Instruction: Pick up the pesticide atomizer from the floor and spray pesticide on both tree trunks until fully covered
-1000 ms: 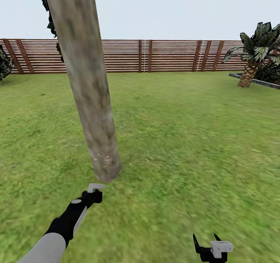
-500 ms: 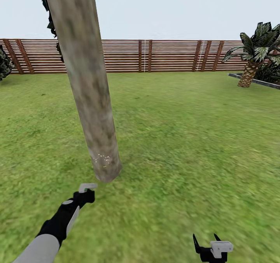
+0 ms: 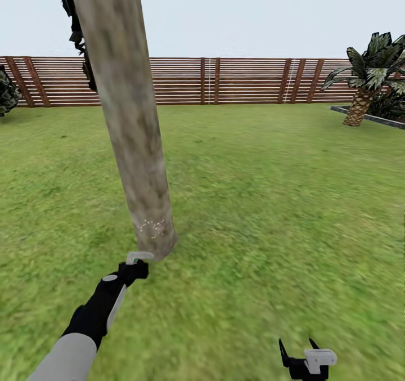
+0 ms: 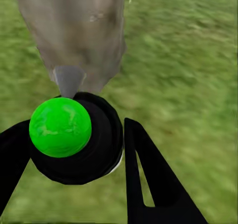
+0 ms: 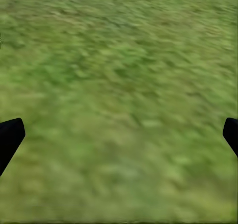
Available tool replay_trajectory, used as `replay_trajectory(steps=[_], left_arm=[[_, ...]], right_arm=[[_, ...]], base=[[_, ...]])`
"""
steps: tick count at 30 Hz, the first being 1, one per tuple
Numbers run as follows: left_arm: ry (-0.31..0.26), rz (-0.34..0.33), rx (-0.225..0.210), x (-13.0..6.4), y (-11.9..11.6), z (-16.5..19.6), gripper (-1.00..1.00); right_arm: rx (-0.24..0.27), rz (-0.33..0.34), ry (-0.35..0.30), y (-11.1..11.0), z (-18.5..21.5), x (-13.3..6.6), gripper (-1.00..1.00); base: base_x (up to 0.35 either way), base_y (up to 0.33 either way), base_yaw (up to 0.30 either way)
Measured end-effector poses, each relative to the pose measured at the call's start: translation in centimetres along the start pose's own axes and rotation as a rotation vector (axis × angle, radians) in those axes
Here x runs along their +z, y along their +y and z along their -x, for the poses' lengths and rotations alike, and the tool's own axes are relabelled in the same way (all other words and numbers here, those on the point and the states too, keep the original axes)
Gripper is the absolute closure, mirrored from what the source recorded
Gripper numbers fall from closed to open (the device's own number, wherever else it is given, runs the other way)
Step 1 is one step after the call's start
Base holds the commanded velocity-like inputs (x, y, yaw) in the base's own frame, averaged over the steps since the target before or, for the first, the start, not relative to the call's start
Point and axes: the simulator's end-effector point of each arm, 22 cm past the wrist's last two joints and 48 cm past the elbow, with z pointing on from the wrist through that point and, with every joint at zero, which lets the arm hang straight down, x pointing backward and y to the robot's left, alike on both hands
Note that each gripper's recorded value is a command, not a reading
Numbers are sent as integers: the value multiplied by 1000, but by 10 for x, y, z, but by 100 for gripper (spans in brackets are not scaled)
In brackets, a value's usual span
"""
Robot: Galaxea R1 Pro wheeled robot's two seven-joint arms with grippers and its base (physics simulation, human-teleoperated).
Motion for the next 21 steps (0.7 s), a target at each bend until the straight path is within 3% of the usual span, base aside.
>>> replay_trajectory(steps=[3,4,5,8,12,14,18,21], left_arm=[[-9,-6,-7,-1,-6,6,100],[5,-40,-21,-3,-32,17,100],[-14,-70,-5,-8,-55,36,100],[-45,-57,3,-13,-45,51,100],[-55,12,-35,-17,3,54,100],[-55,21,-39,-18,9,55,100],[-73,-1,-7,-19,-6,64,100],[-82,-53,54,-20,-42,71,100]], right_arm=[[0,0,0,0,0,0,-100],[0,0,0,0,0,0,-100],[0,-1,0,0,0,0,-100],[0,0,0,0,0,0,-100],[0,0,0,0,0,0,-100],[0,0,0,0,0,0,-100],[0,0,0,0,0,0,-100],[0,0,1,0,0,0,-100]], base=[[-11,3,0],[0,0,0],[0,0,0],[0,0,0],[0,0,0],[-97,0,0],[-202,0,0],[-30,0,0]])
